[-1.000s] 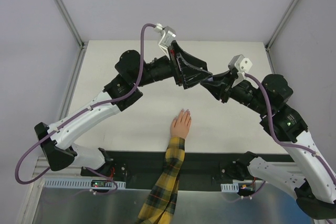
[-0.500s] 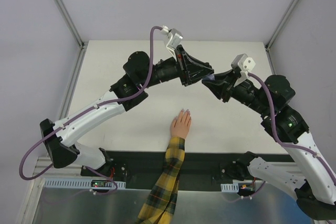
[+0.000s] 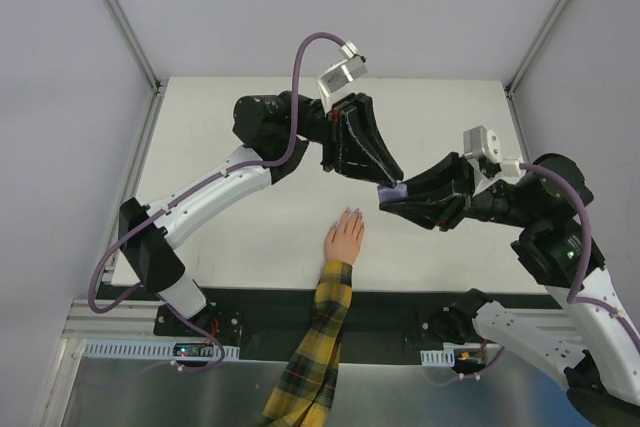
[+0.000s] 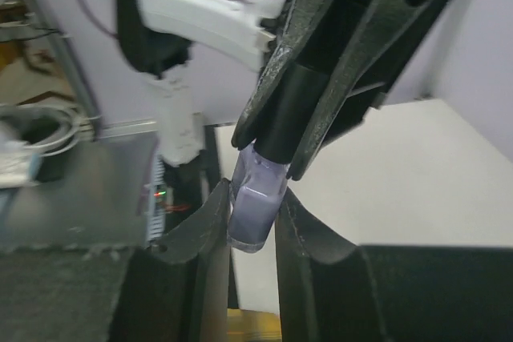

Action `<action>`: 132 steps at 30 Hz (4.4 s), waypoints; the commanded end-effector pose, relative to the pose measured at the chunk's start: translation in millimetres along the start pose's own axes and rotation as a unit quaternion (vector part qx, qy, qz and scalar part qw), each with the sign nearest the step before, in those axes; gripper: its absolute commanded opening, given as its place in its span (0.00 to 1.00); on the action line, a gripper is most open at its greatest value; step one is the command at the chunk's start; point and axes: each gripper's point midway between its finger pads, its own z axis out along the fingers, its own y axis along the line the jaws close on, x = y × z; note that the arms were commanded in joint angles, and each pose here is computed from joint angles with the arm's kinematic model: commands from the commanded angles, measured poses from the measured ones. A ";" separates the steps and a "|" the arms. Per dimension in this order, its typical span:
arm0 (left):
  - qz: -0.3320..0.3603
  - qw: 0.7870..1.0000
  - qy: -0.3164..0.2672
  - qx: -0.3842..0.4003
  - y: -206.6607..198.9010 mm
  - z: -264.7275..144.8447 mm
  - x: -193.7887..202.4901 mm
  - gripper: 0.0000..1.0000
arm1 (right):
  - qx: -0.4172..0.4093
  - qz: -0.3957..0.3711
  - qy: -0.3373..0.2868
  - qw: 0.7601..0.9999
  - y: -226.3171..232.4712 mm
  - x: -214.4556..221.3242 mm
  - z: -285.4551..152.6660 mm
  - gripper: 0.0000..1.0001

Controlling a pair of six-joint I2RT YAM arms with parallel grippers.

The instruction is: Paint the nails

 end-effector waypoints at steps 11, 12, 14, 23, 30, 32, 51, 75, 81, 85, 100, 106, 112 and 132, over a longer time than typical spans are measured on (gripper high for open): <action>0.051 0.990 0.032 -0.131 19.5 -65.2 -4.0 0.82 | -0.064 -0.036 -0.003 0.997 -3.2 -6.7 20.3 0.00; 0.042 0.986 0.024 -0.161 26.2 -71.3 -4.6 0.85 | -0.055 -0.038 -0.001 0.998 -7.4 -6.0 20.2 0.01; 0.068 0.982 0.026 -0.175 22.6 -73.7 -5.6 0.91 | -0.029 -0.047 0.004 0.998 -18.6 -2.9 21.6 0.00; 0.014 0.860 -0.155 -0.486 79.9 -143.3 -39.3 0.79 | 0.171 -0.068 0.016 0.983 -92.3 10.5 10.7 0.00; 0.117 0.843 -0.125 -0.510 81.1 -110.0 -44.0 0.76 | 0.198 -0.053 0.017 0.979 -103.4 14.3 11.4 0.00; 0.124 0.848 -0.121 -0.501 80.4 -101.3 -46.9 0.76 | 0.201 -0.051 0.014 0.978 -104.2 13.2 10.6 0.00; 0.069 0.898 -0.099 -0.422 87.8 -47.4 -30.2 0.25 | 0.194 -0.017 -0.010 0.981 -87.9 10.5 3.1 0.00; -0.048 0.994 0.079 -0.061 4.6 -51.2 22.9 0.51 | -0.106 0.011 0.010 0.994 16.9 4.2 10.3 0.00; -0.002 0.983 0.036 -0.183 33.7 -68.3 9.8 0.84 | -0.002 -0.025 0.041 0.999 -26.0 18.0 14.6 0.00; 0.029 0.960 -0.011 -0.278 51.1 -80.4 -9.5 0.87 | 0.060 -0.042 0.049 0.996 -52.3 21.4 15.6 0.01; 0.056 0.942 -0.056 -0.326 57.3 -78.9 -37.7 0.81 | 0.171 -0.044 0.070 0.982 -97.4 34.4 10.8 0.00; 0.034 0.951 -0.014 -0.307 63.5 -62.0 -23.2 0.67 | 0.170 -0.046 0.065 0.982 -94.1 30.4 8.6 0.00; 0.039 0.952 -0.005 -0.303 61.7 -55.4 -21.9 0.44 | 0.172 -0.044 0.064 0.982 -93.7 30.3 7.0 0.01; 0.025 0.959 0.008 -0.283 61.8 -44.5 -17.6 0.00 | 0.169 -0.044 0.064 0.983 -91.6 30.3 7.6 0.01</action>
